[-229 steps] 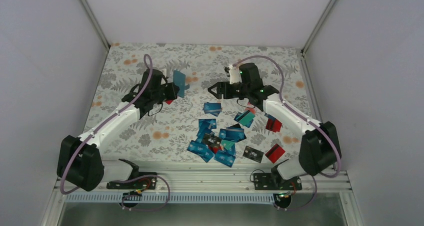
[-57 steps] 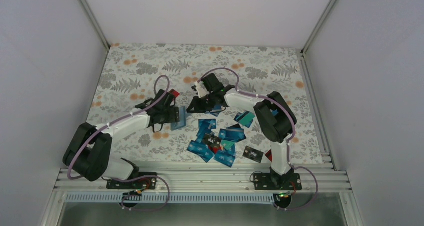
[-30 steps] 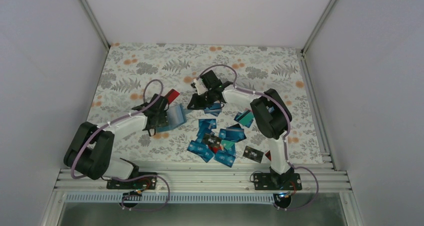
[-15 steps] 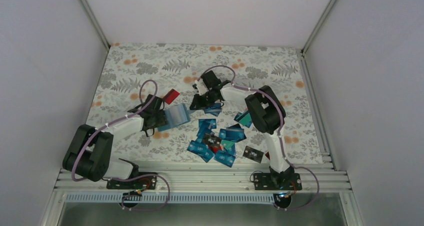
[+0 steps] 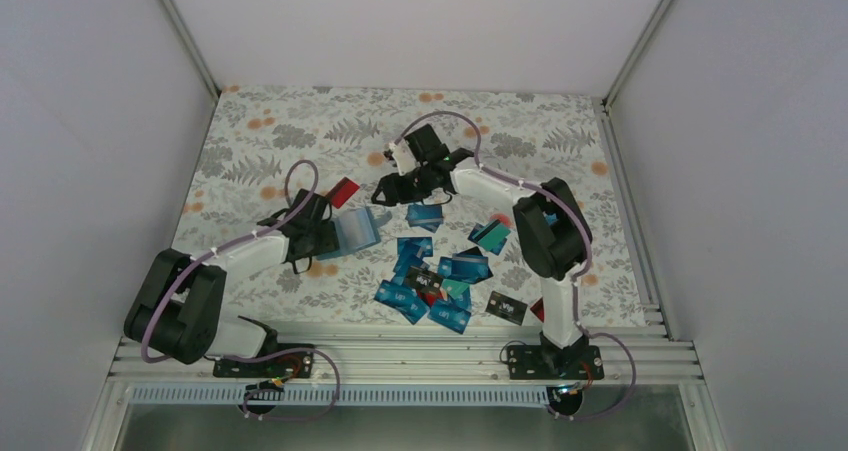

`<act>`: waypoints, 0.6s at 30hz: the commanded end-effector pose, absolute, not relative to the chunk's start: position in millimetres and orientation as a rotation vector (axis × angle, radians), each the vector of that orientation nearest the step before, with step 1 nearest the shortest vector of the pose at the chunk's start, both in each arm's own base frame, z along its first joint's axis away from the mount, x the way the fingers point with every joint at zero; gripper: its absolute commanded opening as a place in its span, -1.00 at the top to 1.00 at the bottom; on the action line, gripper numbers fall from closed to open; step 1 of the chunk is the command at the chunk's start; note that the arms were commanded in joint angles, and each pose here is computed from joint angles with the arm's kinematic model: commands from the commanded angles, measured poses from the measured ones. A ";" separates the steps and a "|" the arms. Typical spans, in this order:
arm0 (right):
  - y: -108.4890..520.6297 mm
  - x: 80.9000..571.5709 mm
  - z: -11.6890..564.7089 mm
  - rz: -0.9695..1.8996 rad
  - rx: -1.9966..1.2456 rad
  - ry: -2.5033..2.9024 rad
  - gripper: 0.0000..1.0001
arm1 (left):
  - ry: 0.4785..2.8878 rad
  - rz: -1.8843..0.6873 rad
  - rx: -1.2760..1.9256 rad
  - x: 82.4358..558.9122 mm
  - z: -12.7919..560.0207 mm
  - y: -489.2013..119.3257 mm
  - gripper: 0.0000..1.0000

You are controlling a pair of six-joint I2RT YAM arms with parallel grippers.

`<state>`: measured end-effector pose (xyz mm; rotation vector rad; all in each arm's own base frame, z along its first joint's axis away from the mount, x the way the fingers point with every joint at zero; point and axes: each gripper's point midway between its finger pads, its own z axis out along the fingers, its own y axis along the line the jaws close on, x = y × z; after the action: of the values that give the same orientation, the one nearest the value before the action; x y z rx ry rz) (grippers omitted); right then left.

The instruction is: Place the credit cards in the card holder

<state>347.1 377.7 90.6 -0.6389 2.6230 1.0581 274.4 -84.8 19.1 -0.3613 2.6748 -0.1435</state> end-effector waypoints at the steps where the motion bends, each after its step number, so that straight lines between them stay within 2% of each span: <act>1: 397.8 330.8 132.7 1.119 -0.715 2.521 -0.11 | 2.676 -0.165 -0.335 270.2 20.2 -87.7 -0.36; 12: 439.6 298.0 90.5 1.233 -0.741 2.617 -0.06 | 2.662 -0.170 -0.327 269.7 23.6 -88.2 -0.10; 18: 445.4 297.5 68.4 1.235 -0.723 2.667 -0.04 | 2.656 -0.178 -0.321 271.0 26.0 -89.4 -0.08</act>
<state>294.7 432.7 66.2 -0.7297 2.6839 1.1999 271.7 -88.7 23.3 -0.3435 2.6646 -0.1732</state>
